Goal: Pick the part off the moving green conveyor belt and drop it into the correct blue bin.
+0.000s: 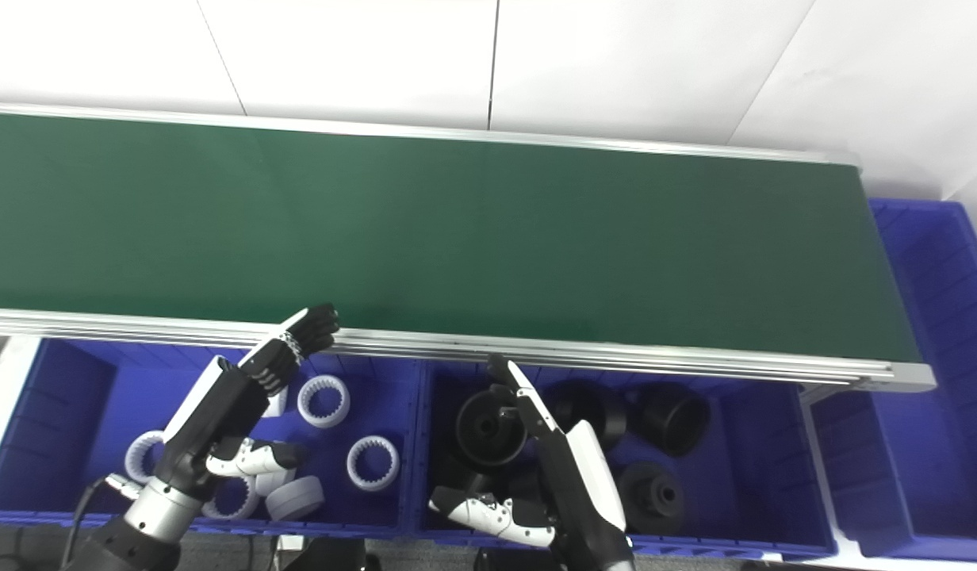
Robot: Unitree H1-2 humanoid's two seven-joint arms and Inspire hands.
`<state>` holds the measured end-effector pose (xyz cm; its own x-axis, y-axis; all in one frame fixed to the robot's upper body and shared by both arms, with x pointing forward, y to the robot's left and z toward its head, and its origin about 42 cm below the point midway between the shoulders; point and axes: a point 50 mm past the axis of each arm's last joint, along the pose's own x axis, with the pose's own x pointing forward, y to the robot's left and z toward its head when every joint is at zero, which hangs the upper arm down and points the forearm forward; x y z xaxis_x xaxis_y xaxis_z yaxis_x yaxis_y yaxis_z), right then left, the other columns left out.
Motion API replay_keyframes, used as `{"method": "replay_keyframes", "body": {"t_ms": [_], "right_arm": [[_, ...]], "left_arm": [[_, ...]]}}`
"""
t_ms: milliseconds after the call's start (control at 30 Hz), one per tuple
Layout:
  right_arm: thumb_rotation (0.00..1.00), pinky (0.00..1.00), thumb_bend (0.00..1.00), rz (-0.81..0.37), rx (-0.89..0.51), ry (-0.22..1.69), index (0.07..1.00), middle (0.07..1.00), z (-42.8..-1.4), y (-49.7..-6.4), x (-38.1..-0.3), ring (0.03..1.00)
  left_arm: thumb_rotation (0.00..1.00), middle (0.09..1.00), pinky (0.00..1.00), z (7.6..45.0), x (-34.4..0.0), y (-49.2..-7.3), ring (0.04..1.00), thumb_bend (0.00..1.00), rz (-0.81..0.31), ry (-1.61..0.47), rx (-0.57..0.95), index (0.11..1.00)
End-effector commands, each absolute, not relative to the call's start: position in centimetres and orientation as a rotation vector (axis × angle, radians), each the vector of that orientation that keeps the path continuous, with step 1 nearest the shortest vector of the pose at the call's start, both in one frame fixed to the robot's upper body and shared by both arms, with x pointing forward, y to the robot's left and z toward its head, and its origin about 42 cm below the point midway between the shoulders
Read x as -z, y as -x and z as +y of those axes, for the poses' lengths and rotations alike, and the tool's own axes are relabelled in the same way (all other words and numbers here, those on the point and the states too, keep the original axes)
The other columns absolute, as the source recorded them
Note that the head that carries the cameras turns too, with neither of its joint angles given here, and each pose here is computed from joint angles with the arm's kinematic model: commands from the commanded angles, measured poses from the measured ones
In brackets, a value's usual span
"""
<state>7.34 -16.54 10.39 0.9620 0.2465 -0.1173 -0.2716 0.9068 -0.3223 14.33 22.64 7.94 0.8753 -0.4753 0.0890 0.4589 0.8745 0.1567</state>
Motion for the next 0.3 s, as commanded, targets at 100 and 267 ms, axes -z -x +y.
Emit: {"method": "replay_keyframes", "body": {"t_ms": [100, 267], "right_arm": [[0.51, 0.83, 0.81, 0.017, -0.243, 0.296, 0.961, 0.938, -16.1, -7.6, -10.6, 0.898], [0.50, 0.81, 0.81, 0.013, -0.238, 0.284, 0.966, 0.938, -16.3, -7.9, -10.2, 0.890]], "left_arm": [[0.60, 0.939, 0.91, 23.8, -9.2, -13.6, 0.934, 0.82, -0.135, -0.183, 0.495, 0.924], [0.59, 0.947, 0.89, 23.9, -9.5, -12.7, 0.941, 0.82, -0.108, -0.175, 0.502, 0.928]]}}
